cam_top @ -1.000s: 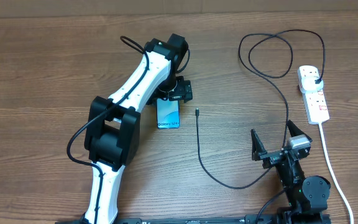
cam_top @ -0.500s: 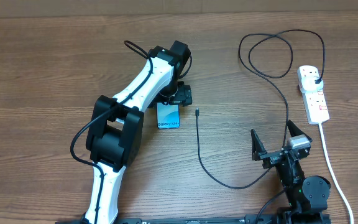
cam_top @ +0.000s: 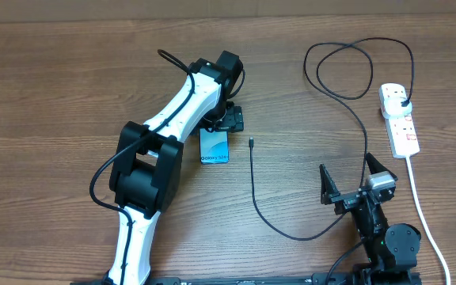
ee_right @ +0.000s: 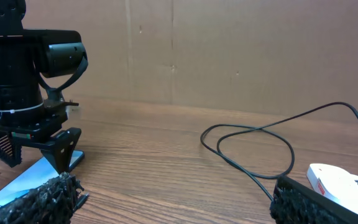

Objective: Plug charger to phone and switch on socket
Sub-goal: 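Lower the left gripper and grasp the phone's top edge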

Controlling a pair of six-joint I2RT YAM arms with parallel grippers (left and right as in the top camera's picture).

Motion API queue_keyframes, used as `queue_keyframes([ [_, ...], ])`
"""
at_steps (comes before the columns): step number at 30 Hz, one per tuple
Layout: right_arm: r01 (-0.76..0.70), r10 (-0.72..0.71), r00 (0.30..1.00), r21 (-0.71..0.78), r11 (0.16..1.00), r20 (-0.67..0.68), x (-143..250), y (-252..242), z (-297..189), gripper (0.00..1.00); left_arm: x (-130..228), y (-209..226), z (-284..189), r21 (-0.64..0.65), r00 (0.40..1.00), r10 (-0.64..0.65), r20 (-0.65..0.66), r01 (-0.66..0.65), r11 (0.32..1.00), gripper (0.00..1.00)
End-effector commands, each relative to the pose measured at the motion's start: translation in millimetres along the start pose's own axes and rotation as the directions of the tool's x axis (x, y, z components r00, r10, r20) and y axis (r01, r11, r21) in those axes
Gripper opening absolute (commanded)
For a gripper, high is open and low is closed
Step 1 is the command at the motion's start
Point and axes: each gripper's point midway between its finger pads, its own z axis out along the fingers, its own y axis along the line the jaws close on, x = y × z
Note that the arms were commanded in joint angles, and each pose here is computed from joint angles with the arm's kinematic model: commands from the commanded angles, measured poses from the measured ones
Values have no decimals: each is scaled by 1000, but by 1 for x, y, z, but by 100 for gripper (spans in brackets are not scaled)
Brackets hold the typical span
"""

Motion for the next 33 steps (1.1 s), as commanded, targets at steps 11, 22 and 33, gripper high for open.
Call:
queue_keyframes([
  [11,1,-1,1000,2,1000,1,2,0,0,100,14,4,38,-41,995,28,-91,-32,999,100],
  [22,1,-1,1000,2,1000,1,2,0,0,100,22,14,63,-67,986,37,-164,-49,997,100],
  [33,1,-1,1000,1,1000,1,2,0,0,100,23,14,63,-7,980,42,-196,-44,999,100],
])
